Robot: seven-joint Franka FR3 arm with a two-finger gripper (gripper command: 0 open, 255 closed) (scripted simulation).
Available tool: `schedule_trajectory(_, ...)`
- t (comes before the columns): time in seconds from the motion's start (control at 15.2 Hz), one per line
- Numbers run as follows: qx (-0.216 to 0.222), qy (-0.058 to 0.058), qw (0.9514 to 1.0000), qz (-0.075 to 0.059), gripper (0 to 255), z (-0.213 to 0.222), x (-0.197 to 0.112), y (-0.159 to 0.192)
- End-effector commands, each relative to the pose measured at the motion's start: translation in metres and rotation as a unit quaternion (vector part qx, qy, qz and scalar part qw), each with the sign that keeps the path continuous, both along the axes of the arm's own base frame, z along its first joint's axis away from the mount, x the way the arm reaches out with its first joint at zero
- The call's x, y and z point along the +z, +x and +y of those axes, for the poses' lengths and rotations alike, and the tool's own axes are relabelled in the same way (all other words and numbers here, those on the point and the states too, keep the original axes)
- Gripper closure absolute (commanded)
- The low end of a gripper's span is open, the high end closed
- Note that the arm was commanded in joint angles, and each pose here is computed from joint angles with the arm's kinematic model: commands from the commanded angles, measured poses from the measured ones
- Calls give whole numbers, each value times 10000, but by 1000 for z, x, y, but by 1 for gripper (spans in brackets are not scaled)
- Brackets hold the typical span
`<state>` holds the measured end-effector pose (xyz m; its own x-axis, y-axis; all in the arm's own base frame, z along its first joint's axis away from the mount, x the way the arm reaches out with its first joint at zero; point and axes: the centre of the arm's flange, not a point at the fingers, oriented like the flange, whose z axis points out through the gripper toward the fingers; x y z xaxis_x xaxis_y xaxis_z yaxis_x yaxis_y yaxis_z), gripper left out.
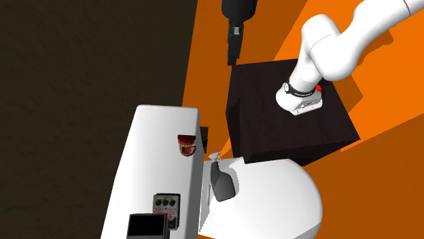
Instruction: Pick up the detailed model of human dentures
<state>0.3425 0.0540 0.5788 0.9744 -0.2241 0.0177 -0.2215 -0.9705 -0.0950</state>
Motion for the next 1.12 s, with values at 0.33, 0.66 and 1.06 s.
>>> schedule_trajectory(0.33, -339, -30, 9994, 35, 0, 65, -43, 52)
schedule_trajectory(0.66, -575, -55, 9983, 66, 0, 108, -74, 92)
schedule_trajectory(1.06, -857, -85, 9962, 102, 0, 157, -113, 143)
